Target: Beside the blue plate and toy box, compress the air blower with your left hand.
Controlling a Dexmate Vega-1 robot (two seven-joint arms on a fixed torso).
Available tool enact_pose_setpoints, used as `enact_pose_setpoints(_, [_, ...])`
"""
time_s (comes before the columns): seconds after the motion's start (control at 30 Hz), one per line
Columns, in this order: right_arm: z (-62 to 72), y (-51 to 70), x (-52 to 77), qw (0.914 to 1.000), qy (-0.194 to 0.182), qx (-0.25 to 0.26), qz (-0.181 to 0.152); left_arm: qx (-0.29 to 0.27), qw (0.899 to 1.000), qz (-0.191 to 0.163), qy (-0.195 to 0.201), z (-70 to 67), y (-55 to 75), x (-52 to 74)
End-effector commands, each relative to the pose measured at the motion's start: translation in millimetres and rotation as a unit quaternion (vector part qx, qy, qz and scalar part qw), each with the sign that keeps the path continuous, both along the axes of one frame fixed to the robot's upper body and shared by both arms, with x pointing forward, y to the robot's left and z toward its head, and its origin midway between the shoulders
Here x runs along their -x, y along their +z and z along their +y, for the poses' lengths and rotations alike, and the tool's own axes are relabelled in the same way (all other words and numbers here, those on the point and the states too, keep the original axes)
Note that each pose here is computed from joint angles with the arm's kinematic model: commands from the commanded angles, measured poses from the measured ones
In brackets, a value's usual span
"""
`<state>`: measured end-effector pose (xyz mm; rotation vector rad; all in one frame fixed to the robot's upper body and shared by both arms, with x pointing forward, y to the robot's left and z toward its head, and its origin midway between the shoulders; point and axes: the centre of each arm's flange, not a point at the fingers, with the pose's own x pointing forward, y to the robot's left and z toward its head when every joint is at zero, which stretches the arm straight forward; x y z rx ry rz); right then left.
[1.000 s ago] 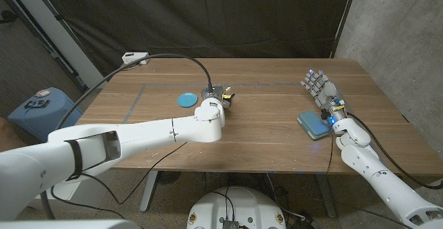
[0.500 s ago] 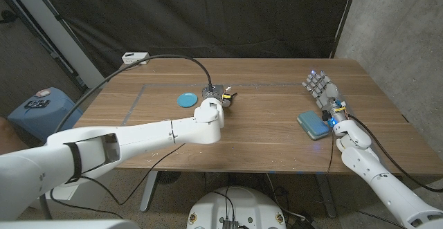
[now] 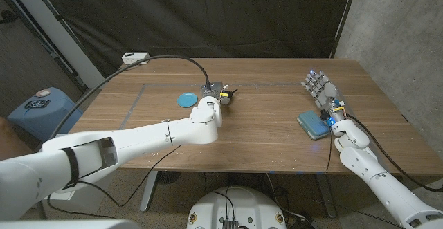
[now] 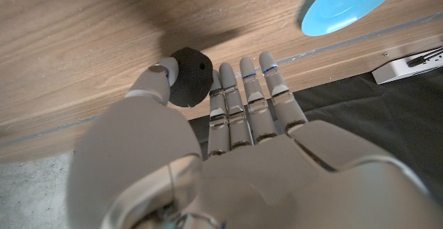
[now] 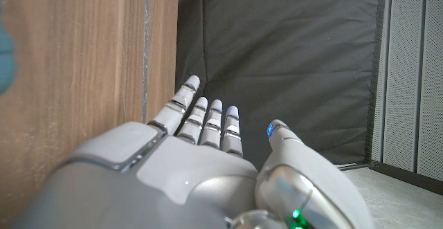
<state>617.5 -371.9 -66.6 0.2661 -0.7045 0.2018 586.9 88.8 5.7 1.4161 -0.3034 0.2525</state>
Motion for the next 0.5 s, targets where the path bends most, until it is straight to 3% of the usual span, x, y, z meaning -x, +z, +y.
enact_pose_setpoints(0.03, [5.8,2.6,1.5,1.0,0.002,0.001,-0.004,0.02,0.999,-0.022,-0.021,2.0,9.0,6.2])
enact_pose_setpoints(0.5, [4.0,2.5,6.7,1.0,-0.001,0.002,-0.007,0.061,0.997,-0.032,-0.039,3.9,14.3,9.6])
